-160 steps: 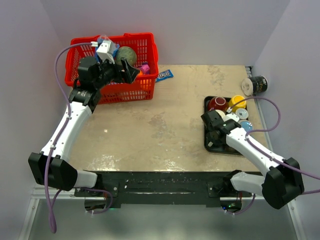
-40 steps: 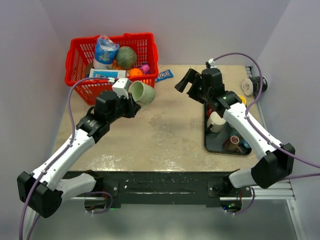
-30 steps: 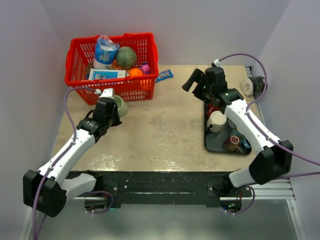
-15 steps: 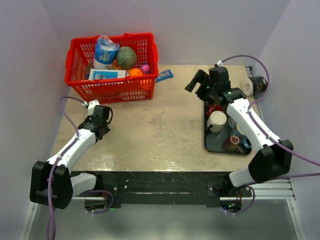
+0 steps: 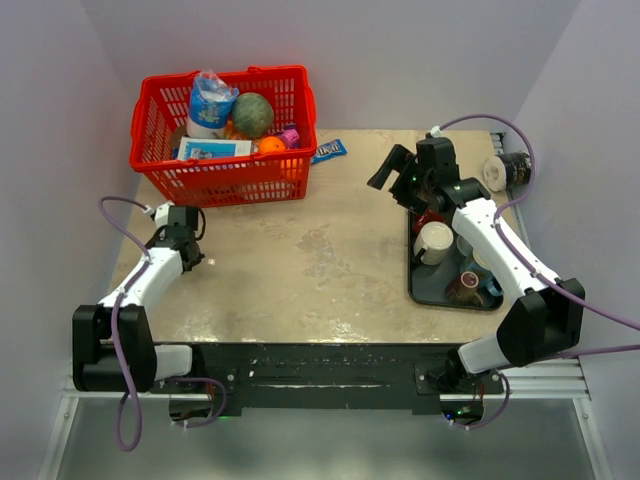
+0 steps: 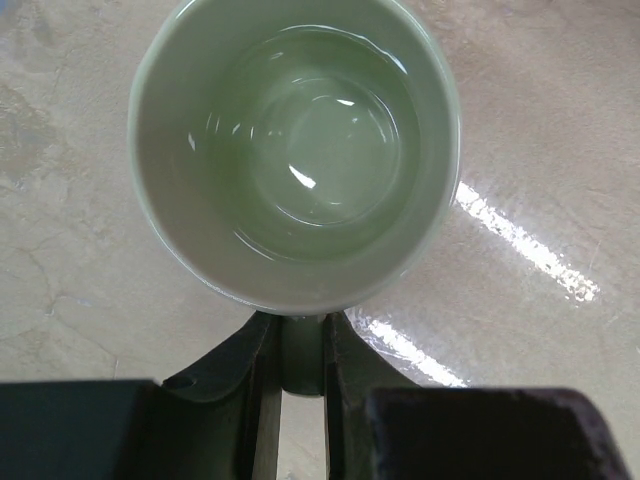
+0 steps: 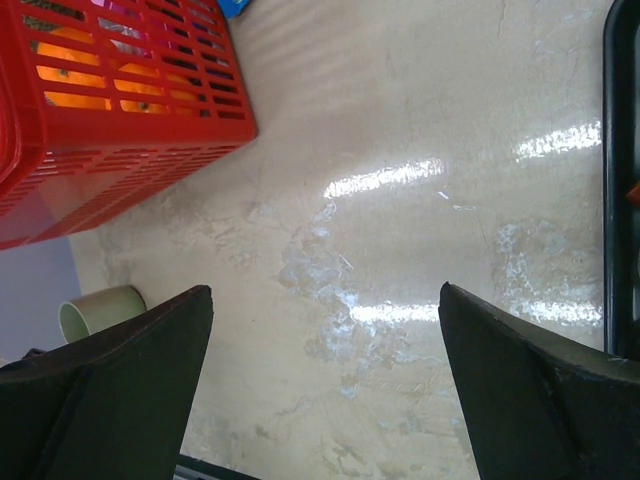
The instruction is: Turn the mug right side up
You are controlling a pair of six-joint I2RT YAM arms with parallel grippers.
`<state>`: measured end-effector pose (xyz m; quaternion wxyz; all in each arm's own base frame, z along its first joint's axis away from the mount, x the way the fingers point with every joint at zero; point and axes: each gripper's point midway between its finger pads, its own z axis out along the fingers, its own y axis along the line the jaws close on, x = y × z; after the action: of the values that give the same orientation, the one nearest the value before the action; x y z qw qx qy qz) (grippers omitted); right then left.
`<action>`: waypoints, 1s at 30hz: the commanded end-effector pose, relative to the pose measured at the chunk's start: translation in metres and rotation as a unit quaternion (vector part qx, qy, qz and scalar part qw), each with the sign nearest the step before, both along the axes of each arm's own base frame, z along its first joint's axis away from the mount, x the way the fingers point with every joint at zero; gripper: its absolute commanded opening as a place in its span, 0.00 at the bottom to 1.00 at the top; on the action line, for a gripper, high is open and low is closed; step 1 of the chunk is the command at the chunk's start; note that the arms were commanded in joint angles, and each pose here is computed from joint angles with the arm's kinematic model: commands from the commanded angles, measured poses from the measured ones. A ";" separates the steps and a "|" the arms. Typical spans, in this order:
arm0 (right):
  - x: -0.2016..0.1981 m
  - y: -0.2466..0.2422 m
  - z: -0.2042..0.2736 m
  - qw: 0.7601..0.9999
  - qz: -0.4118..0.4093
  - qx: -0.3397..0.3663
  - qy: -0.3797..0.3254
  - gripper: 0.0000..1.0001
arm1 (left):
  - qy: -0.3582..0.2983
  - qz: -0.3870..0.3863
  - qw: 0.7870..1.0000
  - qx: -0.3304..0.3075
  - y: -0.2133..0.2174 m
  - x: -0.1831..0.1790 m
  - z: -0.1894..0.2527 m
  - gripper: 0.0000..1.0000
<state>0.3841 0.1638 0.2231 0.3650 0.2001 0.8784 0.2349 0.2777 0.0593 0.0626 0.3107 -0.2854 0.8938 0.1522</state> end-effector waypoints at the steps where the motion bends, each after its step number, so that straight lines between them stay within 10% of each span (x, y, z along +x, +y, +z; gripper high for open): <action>1: -0.005 -0.004 0.005 1.000 -0.006 0.000 -0.004 0.99 | -0.045 0.014 0.999 -0.010 0.010 0.024 0.018 0.01; 11: -0.009 -0.013 -0.005 0.999 -0.015 -0.023 0.016 0.99 | -0.053 0.011 0.998 -0.021 0.008 0.025 0.028 0.74; 20: -0.010 -0.028 -0.009 0.997 -0.030 -0.065 0.024 0.99 | -0.103 0.021 0.994 0.001 0.015 0.022 0.091 0.99; 30: -0.035 -0.097 -0.049 0.959 -0.157 -0.208 0.109 0.99 | -0.172 -0.082 0.981 0.046 0.011 0.052 0.203 0.99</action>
<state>0.3639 0.1077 0.1793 0.3240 0.2424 0.9123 0.0630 0.3163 0.0708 0.2270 0.4593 -0.2710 0.8382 0.1138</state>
